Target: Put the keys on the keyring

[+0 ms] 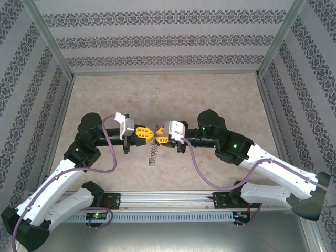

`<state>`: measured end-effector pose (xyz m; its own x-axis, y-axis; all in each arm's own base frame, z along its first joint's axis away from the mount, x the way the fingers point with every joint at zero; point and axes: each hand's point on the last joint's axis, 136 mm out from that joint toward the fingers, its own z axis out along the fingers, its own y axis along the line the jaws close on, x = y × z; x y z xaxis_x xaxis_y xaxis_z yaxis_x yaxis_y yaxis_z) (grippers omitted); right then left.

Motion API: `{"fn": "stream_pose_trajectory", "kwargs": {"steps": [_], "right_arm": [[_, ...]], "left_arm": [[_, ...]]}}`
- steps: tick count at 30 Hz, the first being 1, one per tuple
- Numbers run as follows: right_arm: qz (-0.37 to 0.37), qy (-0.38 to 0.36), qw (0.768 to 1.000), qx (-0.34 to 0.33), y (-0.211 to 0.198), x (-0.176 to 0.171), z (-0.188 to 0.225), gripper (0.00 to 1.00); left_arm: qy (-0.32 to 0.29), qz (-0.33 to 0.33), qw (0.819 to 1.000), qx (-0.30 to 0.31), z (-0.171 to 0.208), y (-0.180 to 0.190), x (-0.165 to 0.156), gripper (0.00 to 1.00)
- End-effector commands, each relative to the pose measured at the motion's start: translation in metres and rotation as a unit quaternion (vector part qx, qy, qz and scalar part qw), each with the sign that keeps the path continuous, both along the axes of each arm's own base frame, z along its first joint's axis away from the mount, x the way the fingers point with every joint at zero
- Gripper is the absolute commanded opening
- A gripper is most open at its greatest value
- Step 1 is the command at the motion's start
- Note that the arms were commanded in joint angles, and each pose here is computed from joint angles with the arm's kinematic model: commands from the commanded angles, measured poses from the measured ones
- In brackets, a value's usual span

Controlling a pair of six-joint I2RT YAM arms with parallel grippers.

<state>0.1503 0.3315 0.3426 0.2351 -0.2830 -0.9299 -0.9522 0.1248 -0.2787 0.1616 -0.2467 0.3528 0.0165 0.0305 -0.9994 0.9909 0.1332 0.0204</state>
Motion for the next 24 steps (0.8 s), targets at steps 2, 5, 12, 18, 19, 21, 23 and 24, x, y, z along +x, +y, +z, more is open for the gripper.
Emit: {"fn": "stream_pose_trajectory", "kwargs": {"steps": [2,5,12,18,19,21,23,24], "right_arm": [[0.007,-0.01,1.0,0.027,0.0044,0.0026,0.0219,0.13],[0.004,-0.012,1.0,0.026,0.0043,0.0037,0.0219,0.08],[0.011,-0.014,0.999,0.033,0.0058,0.0022,0.024,0.08],[0.014,-0.016,0.999,0.037,0.0076,0.0023,0.0228,0.15],[0.013,-0.017,0.999,0.038,0.0078,0.0027,0.0236,0.14],[0.011,-0.019,0.999,0.036,0.0083,0.0045,0.0232,0.09],[0.011,-0.02,0.999,0.037,0.0086,0.0045,0.0232,0.05],[0.012,-0.021,0.999,0.039,0.0089,0.0047,0.0239,0.04]], "left_arm": [[-0.031,-0.022,0.999,-0.019,0.0149,0.0004,-0.0102,0.0],[-0.03,-0.021,0.999,-0.016,0.0131,0.0,-0.0095,0.0],[-0.025,-0.021,0.999,-0.009,0.0115,-0.0002,-0.0087,0.0],[-0.021,-0.02,1.0,-0.008,0.0104,-0.0006,-0.0077,0.0],[-0.02,-0.021,1.0,-0.007,0.0101,-0.0011,-0.0075,0.0],[-0.019,-0.021,1.0,-0.007,0.01,-0.0015,-0.0072,0.0],[-0.016,-0.021,1.0,-0.005,0.0078,-0.0021,-0.0059,0.0],[-0.017,-0.022,1.0,-0.005,0.008,-0.0022,-0.0059,0.0]]}}
